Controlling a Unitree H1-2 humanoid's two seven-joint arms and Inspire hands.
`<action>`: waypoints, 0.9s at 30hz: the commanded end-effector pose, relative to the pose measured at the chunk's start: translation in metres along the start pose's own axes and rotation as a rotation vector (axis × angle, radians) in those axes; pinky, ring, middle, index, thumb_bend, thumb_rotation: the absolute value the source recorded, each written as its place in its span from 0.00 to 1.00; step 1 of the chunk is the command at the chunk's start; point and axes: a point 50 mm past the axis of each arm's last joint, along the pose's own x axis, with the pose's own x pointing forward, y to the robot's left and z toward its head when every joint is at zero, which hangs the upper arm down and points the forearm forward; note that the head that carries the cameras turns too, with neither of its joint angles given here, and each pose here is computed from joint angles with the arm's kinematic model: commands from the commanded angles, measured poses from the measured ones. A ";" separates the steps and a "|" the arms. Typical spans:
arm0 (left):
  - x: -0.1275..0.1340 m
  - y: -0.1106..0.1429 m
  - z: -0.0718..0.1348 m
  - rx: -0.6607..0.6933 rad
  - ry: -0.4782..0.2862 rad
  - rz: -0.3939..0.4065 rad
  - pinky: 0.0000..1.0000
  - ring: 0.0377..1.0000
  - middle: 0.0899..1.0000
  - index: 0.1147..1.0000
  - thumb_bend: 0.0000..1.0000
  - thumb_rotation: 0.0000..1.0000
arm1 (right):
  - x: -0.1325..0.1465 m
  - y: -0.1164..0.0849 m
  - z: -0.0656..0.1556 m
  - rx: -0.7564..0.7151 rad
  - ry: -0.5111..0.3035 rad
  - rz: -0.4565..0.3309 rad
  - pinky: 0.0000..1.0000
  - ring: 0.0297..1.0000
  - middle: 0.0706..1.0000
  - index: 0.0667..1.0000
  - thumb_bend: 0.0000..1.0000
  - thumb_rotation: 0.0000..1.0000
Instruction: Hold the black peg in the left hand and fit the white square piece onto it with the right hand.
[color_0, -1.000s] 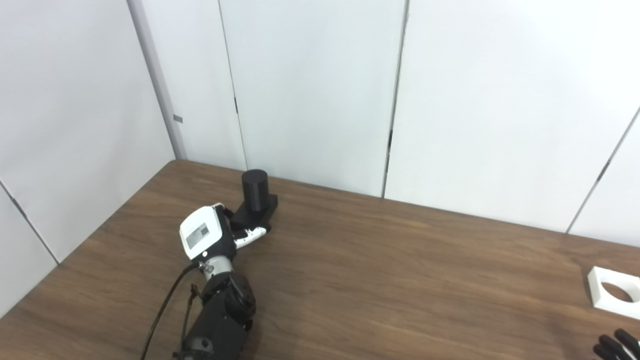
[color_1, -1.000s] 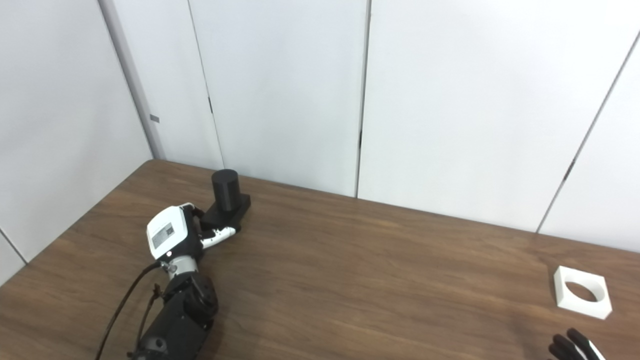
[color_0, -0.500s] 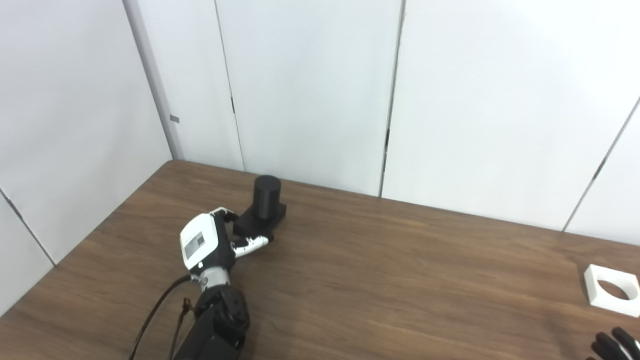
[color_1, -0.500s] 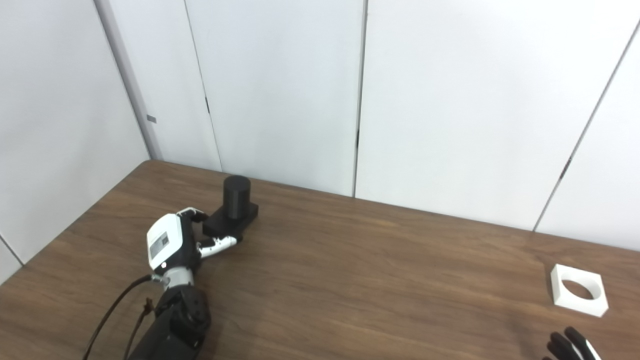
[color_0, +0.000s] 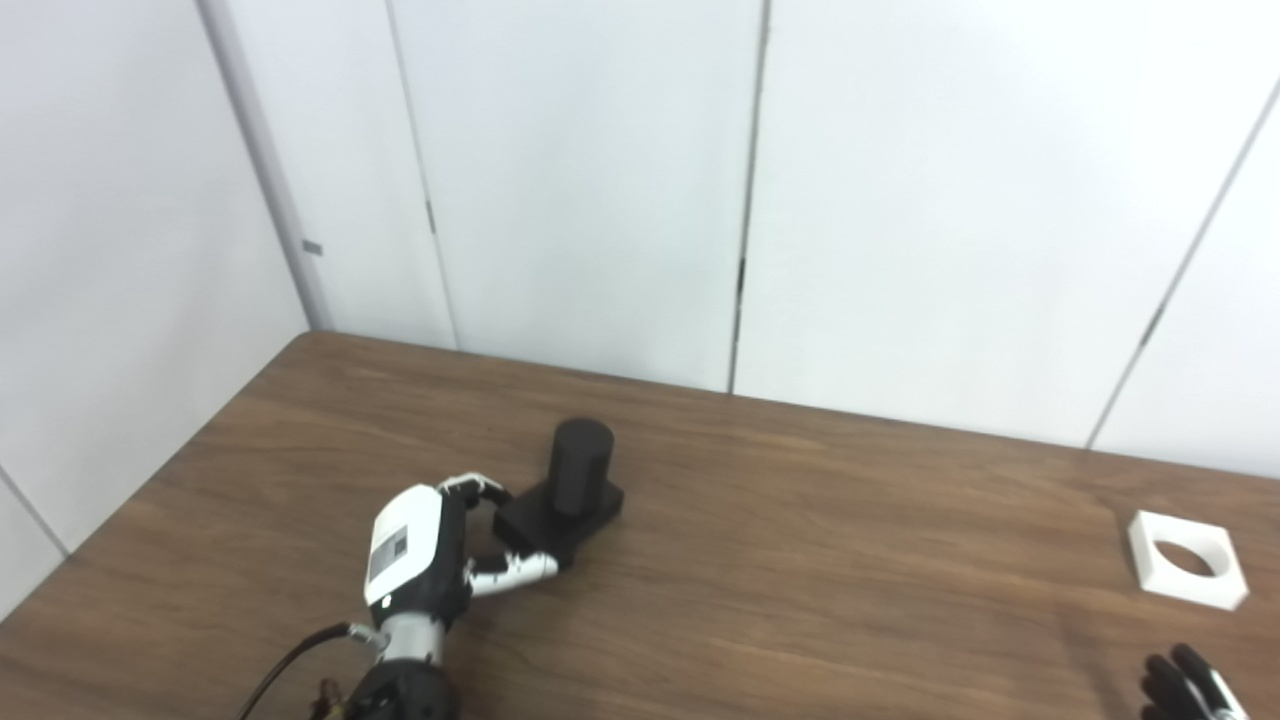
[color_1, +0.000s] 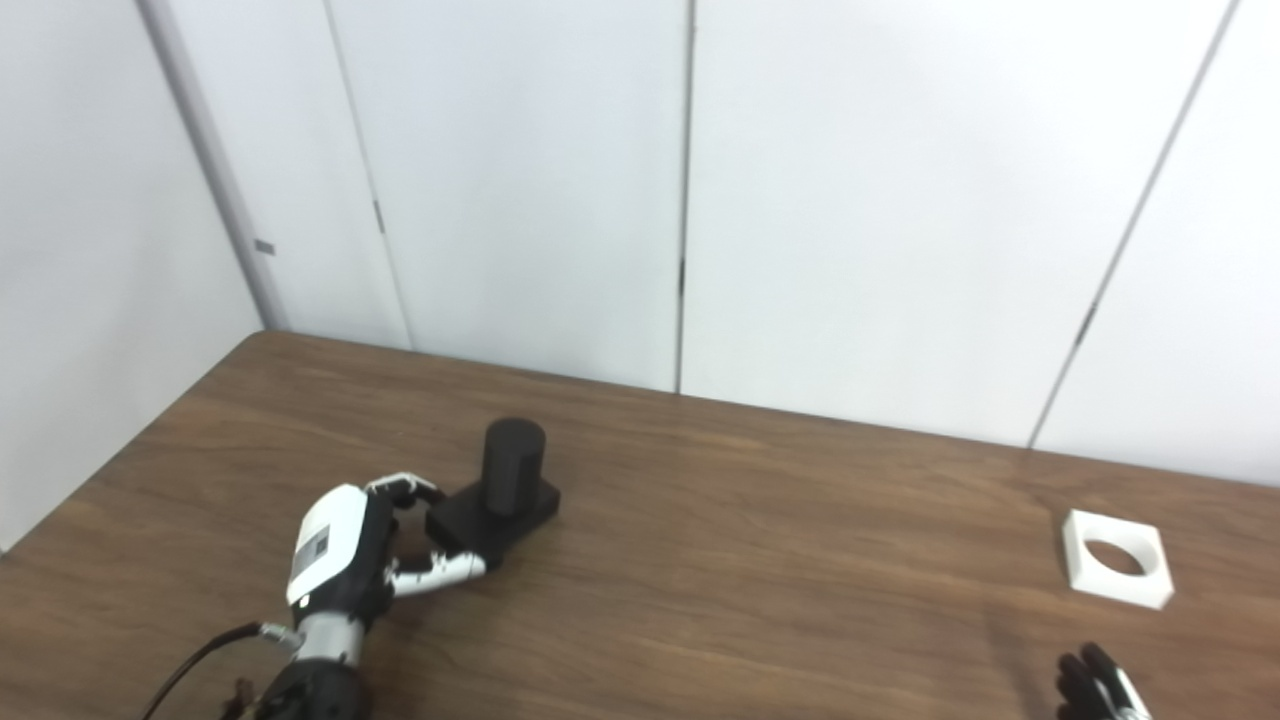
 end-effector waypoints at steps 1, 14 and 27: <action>-0.014 -0.015 0.010 -0.065 -0.104 -0.152 0.64 0.74 0.71 0.43 0.50 0.05 | 0.001 0.005 0.009 0.000 -0.043 -0.010 0.96 0.94 0.91 0.95 0.62 0.92; -0.058 -0.027 0.021 -0.157 -0.296 -0.574 0.71 0.80 0.77 0.43 0.50 0.05 | -0.002 0.021 0.022 -0.006 -0.051 -0.035 0.92 0.91 0.88 0.93 0.49 0.90; -0.085 -0.039 0.036 0.047 -0.478 -0.788 1.00 0.93 0.85 0.43 0.50 0.05 | 0.002 0.026 0.026 -0.018 -0.039 -0.034 0.88 0.89 0.87 0.92 0.55 0.90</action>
